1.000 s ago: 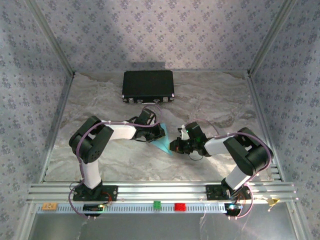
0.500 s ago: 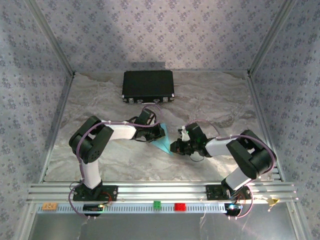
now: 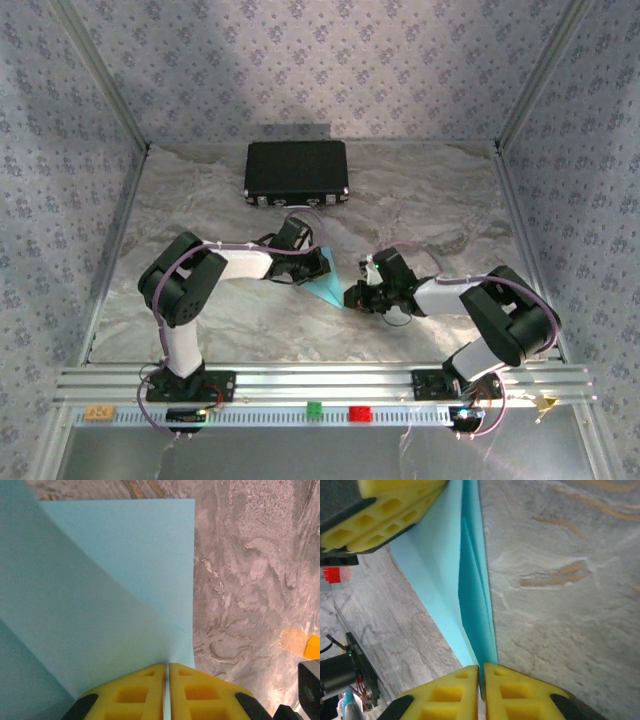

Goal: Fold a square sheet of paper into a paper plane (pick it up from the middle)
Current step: Fourth fold the wing at the center of the table.

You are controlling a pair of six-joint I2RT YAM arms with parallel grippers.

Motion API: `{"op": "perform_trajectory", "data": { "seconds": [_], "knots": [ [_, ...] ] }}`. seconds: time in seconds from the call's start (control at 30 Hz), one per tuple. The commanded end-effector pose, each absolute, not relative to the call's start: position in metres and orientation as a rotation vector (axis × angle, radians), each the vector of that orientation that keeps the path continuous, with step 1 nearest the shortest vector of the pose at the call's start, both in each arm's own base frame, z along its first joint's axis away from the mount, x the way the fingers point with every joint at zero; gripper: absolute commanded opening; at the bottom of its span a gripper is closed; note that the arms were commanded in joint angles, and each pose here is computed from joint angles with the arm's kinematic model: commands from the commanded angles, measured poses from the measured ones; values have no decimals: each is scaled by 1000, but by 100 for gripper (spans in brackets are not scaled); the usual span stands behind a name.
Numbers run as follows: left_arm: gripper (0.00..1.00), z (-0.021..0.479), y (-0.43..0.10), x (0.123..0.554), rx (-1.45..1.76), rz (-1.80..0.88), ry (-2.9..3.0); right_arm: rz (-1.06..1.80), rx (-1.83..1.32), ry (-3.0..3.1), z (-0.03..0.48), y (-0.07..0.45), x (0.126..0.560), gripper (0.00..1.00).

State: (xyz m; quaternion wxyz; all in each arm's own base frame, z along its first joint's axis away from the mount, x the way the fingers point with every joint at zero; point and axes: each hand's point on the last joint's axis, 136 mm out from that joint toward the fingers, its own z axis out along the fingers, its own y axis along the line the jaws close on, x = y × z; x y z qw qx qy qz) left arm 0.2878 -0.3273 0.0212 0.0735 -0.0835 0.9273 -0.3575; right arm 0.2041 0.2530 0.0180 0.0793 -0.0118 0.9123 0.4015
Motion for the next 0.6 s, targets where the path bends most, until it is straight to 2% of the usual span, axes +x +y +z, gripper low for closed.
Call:
{"op": "perform_trajectory", "data": {
  "seconds": [0.0, 0.17, 0.4, 0.57],
  "knots": [
    [11, -7, -313, 273, -282, -975, 2876, 1040, 33, 2965, -22, 222, 164, 7],
    [11, -7, -313, 272, -285, -975, 2877, 1033, 38, 2969, -22, 221, 163, 4],
    [11, -6, -313, 272, -285, -974, 2874, 1013, 40, 2958, -17, 217, 165, 13],
    [11, -7, -313, 273, -284, -977, 2875, 1032, 40, 2972, -20, 218, 161, 5]
  ]
}}
